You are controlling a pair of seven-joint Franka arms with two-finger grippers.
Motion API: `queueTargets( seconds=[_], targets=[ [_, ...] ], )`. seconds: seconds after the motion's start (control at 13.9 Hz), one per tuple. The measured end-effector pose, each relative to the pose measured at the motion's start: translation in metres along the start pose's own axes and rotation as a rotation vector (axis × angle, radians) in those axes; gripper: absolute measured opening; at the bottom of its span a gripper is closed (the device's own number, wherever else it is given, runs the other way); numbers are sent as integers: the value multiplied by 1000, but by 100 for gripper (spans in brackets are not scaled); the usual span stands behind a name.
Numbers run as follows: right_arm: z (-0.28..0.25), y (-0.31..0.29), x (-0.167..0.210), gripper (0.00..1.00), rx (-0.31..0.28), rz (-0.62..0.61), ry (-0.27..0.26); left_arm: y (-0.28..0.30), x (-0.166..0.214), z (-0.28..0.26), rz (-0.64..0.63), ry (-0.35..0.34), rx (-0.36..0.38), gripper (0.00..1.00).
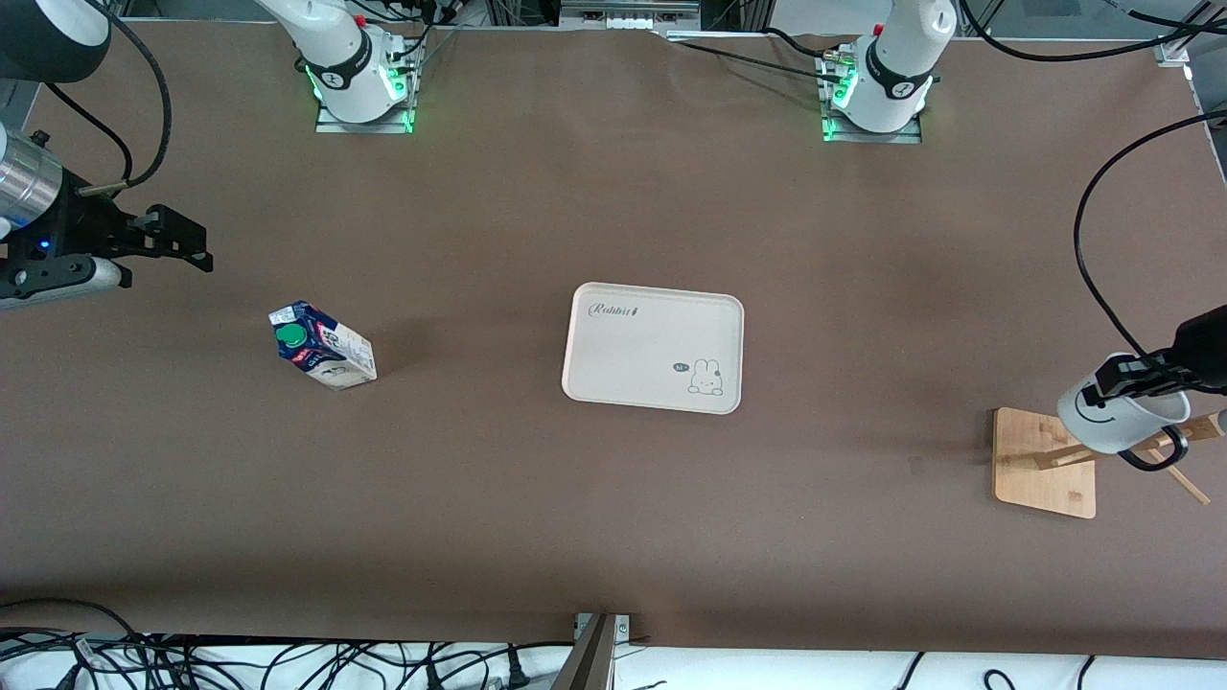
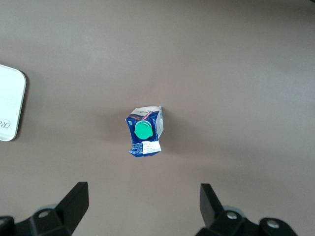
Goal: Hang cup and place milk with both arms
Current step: 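Hang the mug handle on a stand peg and open the left gripper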
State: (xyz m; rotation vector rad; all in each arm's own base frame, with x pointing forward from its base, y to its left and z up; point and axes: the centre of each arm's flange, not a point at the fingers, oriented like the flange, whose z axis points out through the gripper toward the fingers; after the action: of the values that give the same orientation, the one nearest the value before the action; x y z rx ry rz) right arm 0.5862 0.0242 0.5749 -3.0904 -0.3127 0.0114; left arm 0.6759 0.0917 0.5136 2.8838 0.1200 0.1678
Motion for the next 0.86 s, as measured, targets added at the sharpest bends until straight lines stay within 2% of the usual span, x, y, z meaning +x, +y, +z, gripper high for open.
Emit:
queueTargets(
  seconds=[0.36,0.65,0.72,0.86],
  targets=[
    [0,0,0,100,0,0,-1,-24,-1,-4,-38,14,-45,6],
    [0,1,0,100,0,1,-2,-60,-2,21,40,-1,-106,6],
    [0,1,0,100,0,1,-2,-70,-3,29,59,-7,-117,10],
    [0,2,0,100,0,3,-2,-78,-4,29,78,-4,-120,31]
  ],
)
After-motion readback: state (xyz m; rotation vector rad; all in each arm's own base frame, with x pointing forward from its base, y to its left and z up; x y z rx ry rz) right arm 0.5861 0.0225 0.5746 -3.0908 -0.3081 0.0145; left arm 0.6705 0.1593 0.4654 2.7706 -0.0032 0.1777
